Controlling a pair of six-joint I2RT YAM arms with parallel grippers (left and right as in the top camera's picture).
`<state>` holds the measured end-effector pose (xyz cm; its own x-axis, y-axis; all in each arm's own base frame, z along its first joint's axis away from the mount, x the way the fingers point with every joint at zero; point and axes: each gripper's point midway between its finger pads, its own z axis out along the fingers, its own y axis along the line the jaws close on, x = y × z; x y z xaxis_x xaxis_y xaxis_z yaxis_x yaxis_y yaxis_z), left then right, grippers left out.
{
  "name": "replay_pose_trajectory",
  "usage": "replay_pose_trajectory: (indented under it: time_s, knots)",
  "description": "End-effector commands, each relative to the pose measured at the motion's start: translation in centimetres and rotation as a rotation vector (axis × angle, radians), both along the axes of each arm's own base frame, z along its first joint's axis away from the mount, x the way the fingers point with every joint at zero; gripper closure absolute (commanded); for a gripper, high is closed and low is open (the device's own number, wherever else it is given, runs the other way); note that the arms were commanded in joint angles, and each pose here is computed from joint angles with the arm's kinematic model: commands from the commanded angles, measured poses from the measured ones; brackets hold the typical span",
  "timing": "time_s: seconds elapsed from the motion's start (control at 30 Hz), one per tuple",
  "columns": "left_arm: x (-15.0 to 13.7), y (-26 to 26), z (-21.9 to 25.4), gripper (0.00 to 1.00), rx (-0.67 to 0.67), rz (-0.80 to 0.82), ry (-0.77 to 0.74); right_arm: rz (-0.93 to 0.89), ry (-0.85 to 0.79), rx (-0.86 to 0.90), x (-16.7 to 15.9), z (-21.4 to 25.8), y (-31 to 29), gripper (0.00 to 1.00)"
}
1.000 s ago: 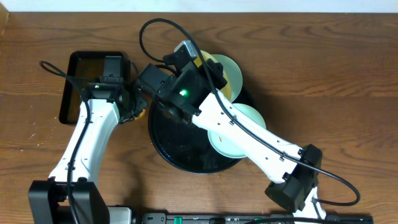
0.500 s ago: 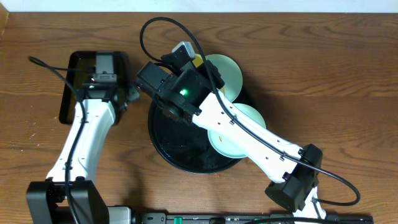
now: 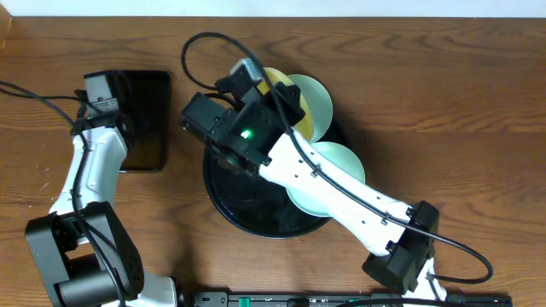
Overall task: Clean dirty plates on tray and stack at the side
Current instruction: 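Raise the yellow plate off the round tray with the right gripper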
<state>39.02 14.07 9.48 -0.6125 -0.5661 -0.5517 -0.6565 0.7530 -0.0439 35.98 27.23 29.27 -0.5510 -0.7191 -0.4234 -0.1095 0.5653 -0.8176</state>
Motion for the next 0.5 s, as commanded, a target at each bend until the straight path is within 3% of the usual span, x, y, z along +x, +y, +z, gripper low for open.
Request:
replay_pose_trajectory:
  time_s: [0.0, 0.23, 0.43, 0.47]
  knots:
    - [-0.5, 2.1, 0.4, 0.92, 0.028, 0.039, -0.007, 0.083, -0.058, -0.166, -1.2, 3.8, 0.8, 0.99]
    - [-0.6, 2.9, -2.2, 0.92, 0.023, 0.027, 0.056, 0.159, -0.067, -0.136, -2.9, 3.8, 3.6, 0.99]
    - [-0.8, 2.8, -3.0, 0.92, 0.016, 0.027, 0.077, 0.190, 0.004, -0.049, -3.4, 2.1, 4.5, 0.99]
    - [-0.8, 2.8, -3.0, 0.92, 0.016, 0.027, 0.077, 0.229, 0.076, -0.029, -3.8, 0.9, 5.1, 0.99]
